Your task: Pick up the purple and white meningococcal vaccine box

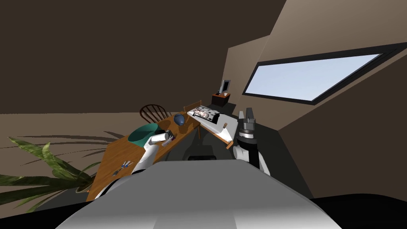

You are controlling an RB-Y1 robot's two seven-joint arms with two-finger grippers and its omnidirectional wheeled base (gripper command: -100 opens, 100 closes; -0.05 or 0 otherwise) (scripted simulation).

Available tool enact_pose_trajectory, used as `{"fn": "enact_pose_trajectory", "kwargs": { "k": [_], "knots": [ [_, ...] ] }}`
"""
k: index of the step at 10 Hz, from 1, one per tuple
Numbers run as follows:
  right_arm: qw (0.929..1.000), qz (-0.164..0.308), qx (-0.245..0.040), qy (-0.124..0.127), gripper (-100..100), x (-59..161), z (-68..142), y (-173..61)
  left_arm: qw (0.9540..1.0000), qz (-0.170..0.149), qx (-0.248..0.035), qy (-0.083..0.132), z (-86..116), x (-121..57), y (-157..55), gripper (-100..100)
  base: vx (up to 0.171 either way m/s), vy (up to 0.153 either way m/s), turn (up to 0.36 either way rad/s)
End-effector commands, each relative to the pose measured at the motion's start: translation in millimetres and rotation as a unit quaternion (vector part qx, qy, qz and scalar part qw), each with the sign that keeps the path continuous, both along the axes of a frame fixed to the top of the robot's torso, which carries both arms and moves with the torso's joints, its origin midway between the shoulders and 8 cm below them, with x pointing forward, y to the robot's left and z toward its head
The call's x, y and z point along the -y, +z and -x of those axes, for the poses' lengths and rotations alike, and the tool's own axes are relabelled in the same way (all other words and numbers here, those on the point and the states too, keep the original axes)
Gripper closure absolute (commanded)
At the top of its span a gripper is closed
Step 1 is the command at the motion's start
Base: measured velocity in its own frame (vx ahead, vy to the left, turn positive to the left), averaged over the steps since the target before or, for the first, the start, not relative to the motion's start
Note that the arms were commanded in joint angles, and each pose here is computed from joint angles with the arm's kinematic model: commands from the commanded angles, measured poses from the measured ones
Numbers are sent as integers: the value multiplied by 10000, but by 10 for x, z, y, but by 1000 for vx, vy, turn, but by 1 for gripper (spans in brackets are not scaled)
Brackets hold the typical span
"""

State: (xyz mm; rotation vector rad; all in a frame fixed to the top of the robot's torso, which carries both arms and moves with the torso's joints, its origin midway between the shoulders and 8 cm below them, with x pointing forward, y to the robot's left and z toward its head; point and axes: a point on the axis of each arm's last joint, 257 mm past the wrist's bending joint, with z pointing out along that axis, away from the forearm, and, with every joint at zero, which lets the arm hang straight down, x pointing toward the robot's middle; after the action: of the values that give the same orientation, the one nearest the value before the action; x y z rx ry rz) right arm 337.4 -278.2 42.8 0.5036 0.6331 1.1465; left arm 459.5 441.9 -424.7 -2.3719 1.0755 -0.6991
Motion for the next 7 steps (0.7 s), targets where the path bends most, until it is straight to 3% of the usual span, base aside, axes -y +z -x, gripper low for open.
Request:
{"fn": "enact_pose_trajectory", "kwargs": {
  "k": [1,4,5,6,7],
  "knots": [
    [10000,0,0,0,0,0,0,0,9991,172,-365,154,165,-47,-181,-100,38,41,-63],
    [10000,0,0,0,0,0,0,0,9958,354,-797,290,373,-63,-374,-100,28,44,-59],
    [10000,0,0,0,0,0,0,0,9919,494,-1098,416,530,-87,-505,-100,37,39,-90],
    [10000,0,0,0,0,0,0,0,9916,501,-1117,416,539,-83,-510,-100,30,40,-36],
    [10000,0,0,0,0,0,0,0,9867,631,-1396,538,693,-106,-620,-100,33,52,-57]
  ]
}}
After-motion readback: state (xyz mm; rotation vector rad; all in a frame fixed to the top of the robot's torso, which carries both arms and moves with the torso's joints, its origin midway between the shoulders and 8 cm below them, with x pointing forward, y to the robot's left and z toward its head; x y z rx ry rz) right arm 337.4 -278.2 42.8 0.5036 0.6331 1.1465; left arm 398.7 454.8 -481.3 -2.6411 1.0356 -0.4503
